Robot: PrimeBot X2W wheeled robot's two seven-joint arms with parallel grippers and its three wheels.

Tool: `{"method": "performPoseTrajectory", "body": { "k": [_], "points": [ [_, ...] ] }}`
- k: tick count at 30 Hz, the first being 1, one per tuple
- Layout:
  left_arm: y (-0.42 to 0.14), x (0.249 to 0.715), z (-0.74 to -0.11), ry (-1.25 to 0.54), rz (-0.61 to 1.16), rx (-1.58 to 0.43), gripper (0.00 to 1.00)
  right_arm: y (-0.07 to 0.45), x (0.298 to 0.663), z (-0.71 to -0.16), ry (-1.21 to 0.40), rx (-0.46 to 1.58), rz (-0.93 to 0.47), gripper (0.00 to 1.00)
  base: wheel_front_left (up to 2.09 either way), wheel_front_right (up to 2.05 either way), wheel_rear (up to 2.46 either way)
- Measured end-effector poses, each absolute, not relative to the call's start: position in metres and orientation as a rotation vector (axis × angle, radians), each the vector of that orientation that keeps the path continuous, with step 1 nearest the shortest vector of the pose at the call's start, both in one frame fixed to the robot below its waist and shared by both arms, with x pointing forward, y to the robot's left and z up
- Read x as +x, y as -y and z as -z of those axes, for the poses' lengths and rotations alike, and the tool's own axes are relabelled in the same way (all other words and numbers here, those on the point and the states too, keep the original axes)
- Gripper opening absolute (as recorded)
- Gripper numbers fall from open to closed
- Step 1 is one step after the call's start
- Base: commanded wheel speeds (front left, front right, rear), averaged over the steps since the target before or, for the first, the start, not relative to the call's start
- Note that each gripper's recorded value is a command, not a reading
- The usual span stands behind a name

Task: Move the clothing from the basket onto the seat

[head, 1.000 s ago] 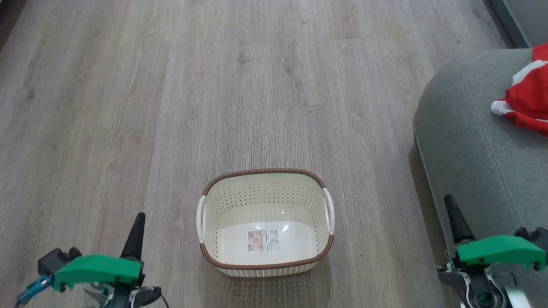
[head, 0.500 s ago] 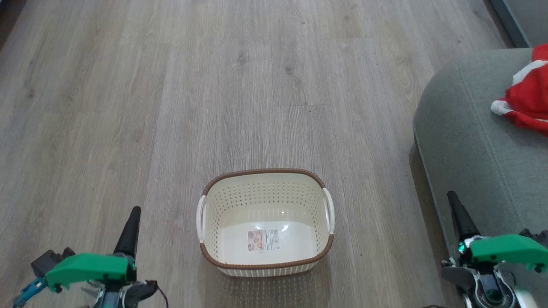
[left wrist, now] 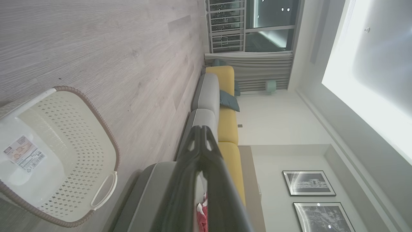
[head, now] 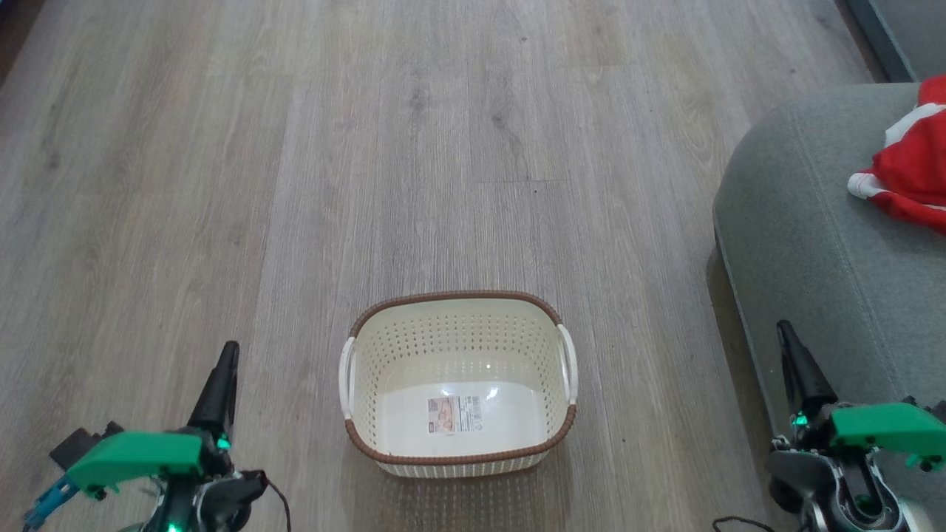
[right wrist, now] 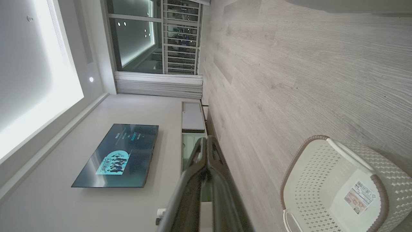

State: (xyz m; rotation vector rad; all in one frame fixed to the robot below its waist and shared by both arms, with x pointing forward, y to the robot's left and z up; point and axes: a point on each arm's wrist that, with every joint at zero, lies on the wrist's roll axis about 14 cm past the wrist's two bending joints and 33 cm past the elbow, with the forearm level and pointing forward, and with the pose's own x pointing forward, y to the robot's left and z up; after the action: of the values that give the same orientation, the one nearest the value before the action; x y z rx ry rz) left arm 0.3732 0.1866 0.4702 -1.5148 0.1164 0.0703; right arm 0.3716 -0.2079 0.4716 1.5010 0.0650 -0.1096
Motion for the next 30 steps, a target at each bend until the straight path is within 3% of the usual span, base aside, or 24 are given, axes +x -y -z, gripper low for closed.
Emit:
{"method": "performPoseTrajectory", "body": {
  "k": [30],
  "points": [
    [-0.1886,0.3743,-0.4755,-0.097,-0.061,-1.573,0.00,0.2075,0.3724,-0.4754,-0.052,1.572,0.097,0.00,0.00,0.00,0.00]
  ]
}}
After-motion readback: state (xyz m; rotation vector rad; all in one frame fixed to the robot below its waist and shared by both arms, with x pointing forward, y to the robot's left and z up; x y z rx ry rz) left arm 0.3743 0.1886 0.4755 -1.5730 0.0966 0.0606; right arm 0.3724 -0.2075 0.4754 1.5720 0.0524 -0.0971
